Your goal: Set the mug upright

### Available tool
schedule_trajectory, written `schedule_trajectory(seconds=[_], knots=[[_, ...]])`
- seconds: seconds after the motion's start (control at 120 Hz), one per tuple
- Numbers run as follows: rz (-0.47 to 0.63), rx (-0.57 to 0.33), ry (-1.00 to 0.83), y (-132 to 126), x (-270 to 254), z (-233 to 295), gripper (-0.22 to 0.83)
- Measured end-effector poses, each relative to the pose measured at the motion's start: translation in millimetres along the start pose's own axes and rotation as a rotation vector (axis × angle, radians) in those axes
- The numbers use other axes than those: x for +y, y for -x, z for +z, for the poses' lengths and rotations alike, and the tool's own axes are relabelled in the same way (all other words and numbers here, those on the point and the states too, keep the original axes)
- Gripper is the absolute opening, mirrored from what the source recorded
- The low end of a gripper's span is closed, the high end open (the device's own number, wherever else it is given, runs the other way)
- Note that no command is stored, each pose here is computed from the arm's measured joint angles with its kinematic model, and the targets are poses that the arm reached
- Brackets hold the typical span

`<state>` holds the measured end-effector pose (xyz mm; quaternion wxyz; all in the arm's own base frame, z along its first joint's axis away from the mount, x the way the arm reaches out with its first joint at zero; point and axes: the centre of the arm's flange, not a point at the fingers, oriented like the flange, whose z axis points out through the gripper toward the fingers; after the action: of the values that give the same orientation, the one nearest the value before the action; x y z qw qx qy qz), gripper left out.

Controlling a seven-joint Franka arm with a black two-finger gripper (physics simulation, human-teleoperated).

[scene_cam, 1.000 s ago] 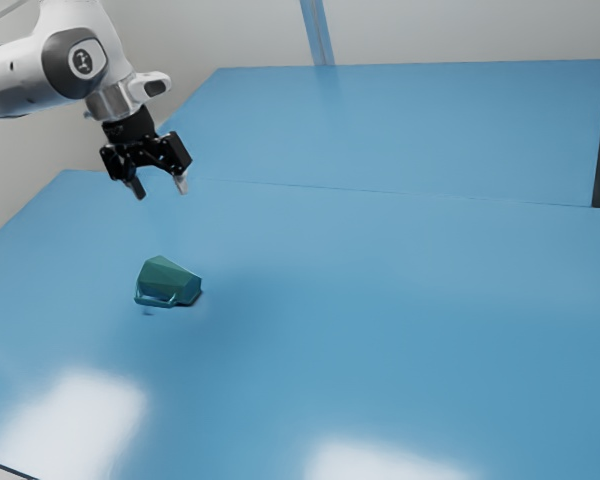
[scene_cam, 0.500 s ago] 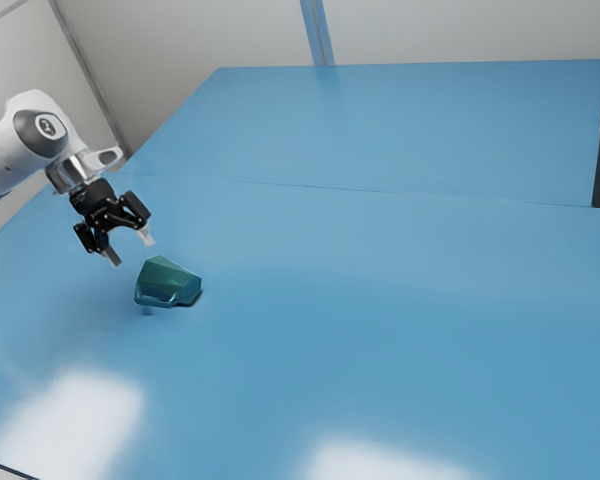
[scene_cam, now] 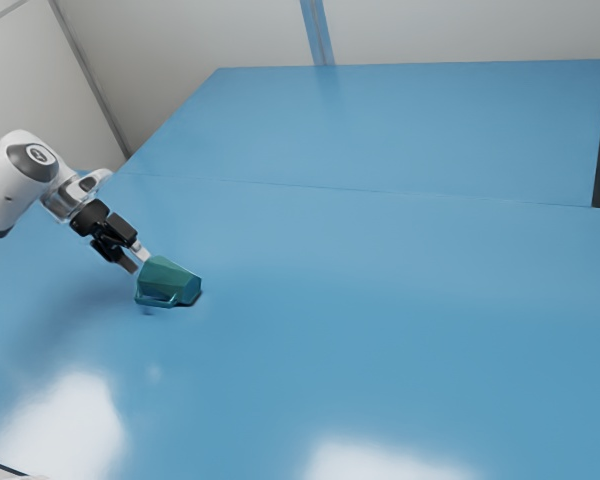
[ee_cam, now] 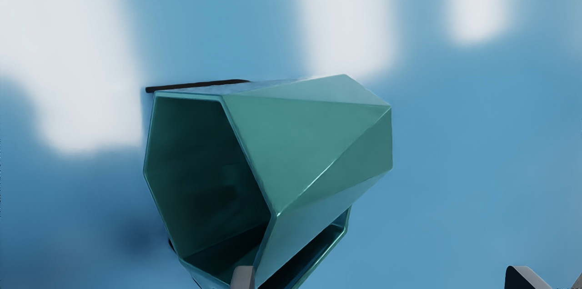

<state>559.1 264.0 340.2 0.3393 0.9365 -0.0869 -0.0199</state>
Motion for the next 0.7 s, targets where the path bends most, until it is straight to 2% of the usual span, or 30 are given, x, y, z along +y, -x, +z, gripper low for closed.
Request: schedule_trajectory(seconds=[0.217, 0.5, 0.558, 0.7], knots=[[0.136, 0.044, 0.021, -6.9, -19.4, 3.3, 0.62], [0.220, 0.102, 0.055, -15.7, -36.9, 18.7, 0.62], [0.226, 0.109, 0.073, -16.4, -35.4, 22.2, 0.58], [0.232, 0.118, 0.116, -15.3, -34.4, 28.7, 0.39]])
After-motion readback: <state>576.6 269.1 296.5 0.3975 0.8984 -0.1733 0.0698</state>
